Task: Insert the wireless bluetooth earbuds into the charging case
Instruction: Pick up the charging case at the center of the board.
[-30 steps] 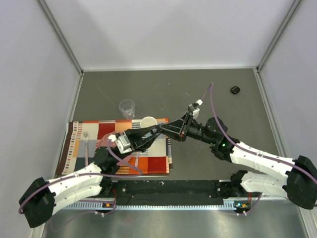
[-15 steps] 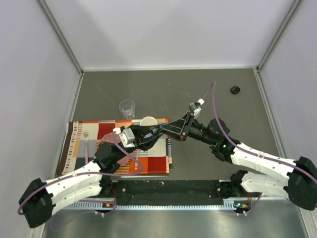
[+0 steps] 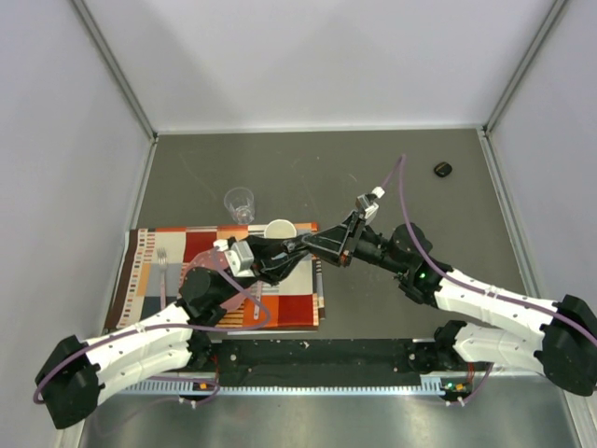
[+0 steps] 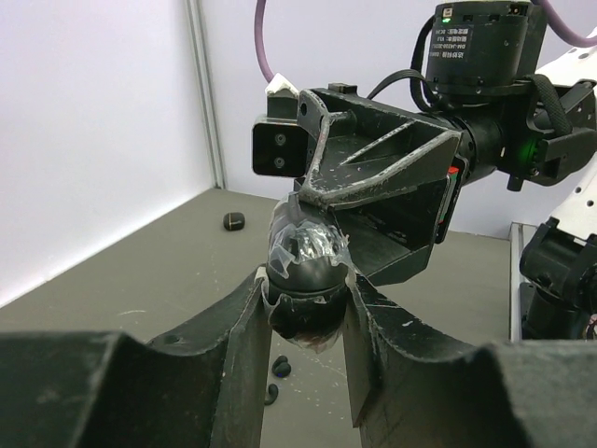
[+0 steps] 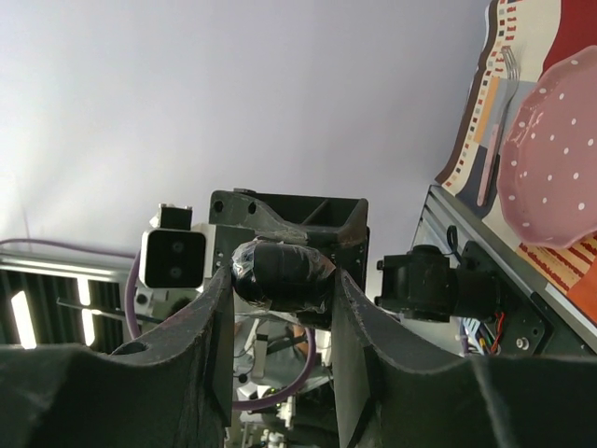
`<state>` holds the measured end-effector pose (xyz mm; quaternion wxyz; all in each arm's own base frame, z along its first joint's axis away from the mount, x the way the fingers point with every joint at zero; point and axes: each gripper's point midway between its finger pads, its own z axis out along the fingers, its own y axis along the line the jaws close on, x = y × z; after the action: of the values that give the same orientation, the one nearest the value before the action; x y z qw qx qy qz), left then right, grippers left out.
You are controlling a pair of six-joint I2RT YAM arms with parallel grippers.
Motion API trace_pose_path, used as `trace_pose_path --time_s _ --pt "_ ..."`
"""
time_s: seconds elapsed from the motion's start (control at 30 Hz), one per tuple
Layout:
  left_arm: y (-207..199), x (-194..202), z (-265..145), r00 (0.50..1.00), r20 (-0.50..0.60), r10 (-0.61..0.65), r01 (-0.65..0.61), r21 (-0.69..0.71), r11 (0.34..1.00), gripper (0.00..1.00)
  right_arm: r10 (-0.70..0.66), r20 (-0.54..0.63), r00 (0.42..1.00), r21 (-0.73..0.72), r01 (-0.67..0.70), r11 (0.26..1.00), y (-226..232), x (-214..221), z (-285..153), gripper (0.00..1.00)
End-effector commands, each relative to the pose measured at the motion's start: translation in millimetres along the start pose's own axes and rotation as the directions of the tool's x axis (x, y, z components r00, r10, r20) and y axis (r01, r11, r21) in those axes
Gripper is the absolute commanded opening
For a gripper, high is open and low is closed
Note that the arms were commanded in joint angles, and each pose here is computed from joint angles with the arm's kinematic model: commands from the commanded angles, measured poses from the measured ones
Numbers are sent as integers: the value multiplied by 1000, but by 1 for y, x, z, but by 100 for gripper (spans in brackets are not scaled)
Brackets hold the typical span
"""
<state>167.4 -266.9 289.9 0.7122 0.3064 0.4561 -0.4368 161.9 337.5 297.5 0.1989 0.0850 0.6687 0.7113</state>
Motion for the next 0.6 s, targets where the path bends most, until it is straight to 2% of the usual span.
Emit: trace_pose_path --time_s 0.0,0.3,0.47,0.57 --pt "-7 -19 -1 996 93 -1 -2 28 1000 39 -5 4 1000 -90 5 996 23 3 -4 0" --pt "-9 -22 -4 992 128 6 -11 37 999 37 33 -7 999 -113 -33 993 22 4 -2 0" --pt "-9 -20 -4 993 121 9 -13 38 999 26 40 -19 999 -113 -42 993 21 5 0 0" --pt "-9 -21 -4 992 127 5 -10 35 999 23 44 -11 999 -100 -44 994 17 4 0 0"
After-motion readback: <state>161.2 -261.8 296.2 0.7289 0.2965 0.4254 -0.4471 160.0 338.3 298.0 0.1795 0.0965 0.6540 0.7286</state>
